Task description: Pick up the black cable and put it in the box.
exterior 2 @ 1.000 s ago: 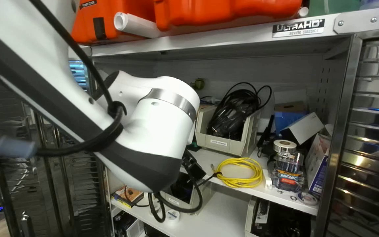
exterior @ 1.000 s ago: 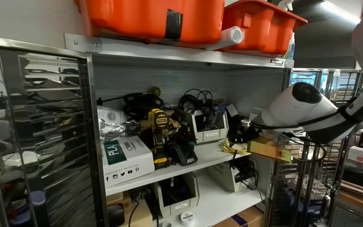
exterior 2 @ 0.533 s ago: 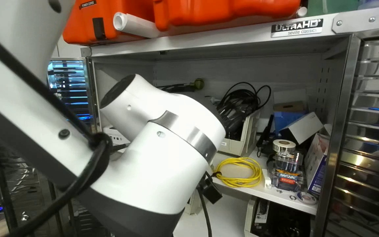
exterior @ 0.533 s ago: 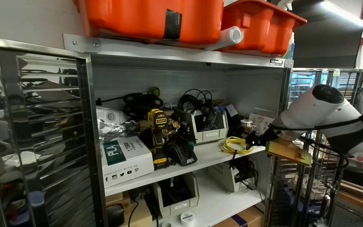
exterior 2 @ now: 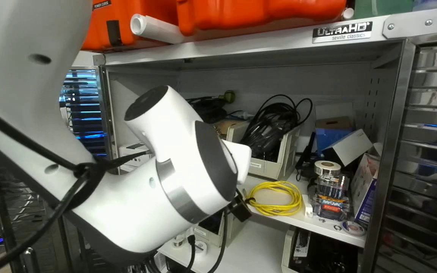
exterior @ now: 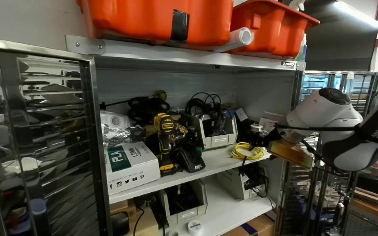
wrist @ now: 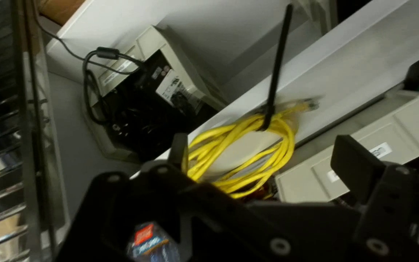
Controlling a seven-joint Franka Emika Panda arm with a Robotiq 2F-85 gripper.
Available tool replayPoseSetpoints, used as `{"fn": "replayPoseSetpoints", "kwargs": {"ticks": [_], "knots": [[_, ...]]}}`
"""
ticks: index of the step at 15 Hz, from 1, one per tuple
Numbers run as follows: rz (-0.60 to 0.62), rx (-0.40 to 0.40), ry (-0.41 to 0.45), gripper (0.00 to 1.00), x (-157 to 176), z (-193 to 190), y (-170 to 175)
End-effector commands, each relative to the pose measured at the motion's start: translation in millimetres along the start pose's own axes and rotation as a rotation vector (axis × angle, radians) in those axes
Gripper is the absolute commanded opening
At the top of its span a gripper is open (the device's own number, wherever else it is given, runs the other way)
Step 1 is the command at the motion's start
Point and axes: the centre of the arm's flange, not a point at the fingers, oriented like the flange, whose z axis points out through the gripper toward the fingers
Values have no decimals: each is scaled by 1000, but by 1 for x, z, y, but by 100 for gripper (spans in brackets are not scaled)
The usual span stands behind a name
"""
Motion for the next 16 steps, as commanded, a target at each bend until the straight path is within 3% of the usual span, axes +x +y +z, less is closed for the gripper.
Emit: {"fn": "replayPoseSetpoints", "kwargs": {"ticks": [1,3,9,16], "knots": [[-24,23,-35,100,-18,3,-9],[-40,43,-88,100,-44,9,-21],[-38,49,-91,100,-45,9,-19],[-11,-52,-239,100,-67,-6,-16]]}}
